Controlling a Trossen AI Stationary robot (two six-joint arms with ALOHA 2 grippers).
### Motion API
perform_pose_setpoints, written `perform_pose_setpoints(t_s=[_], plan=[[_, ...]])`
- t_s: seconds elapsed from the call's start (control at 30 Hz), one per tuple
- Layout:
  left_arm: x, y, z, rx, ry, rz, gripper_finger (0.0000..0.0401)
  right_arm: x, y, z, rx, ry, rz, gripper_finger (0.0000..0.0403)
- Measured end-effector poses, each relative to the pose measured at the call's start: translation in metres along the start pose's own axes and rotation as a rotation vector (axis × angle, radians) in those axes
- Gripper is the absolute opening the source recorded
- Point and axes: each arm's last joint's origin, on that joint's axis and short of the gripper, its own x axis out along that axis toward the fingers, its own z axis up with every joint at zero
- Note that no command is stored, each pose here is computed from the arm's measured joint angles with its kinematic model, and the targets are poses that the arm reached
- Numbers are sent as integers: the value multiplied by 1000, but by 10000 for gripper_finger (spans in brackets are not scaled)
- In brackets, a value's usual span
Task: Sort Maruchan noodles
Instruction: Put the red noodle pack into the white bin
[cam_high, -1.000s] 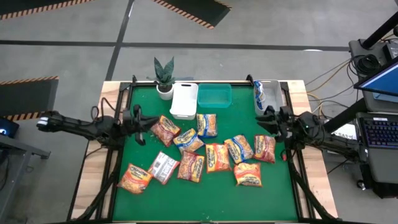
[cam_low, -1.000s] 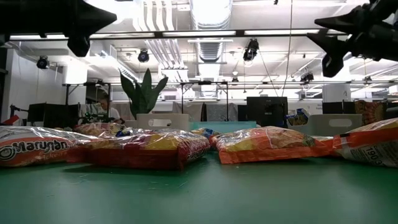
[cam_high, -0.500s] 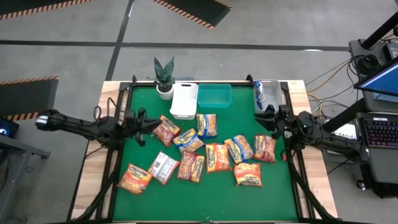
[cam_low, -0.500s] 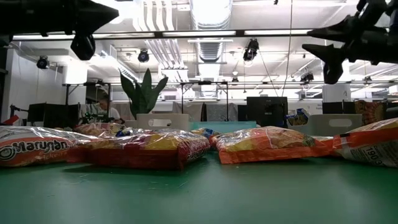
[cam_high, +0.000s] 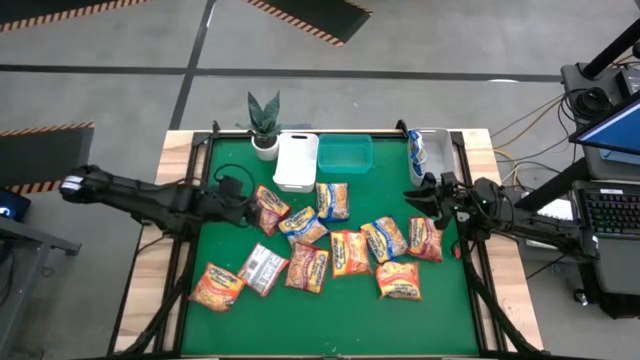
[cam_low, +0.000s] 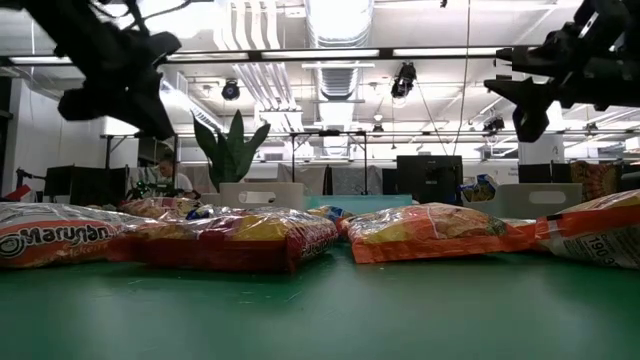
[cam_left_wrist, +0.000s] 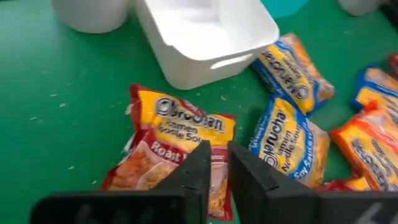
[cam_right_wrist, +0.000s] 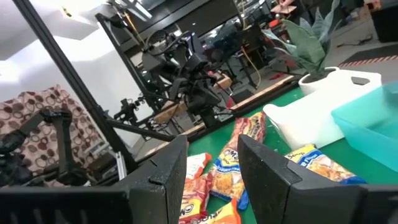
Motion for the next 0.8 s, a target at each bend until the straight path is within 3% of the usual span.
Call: perform_pose_setpoints(t_s=[0.17, 0.37, 0.53, 0.8], plan=[[2, -9, 9, -11, 47, 47, 122, 0, 1, 0, 16, 2, 20, 132], [24, 6, 10, 25, 78, 196, 201, 1, 4, -3, 25, 31, 50, 132], [44, 25, 10, 36, 111, 264, 212, 1, 8, 0, 7, 1, 77, 132], [70, 41, 10, 57, 158, 148, 197, 2, 13, 11, 9, -82, 80, 132]])
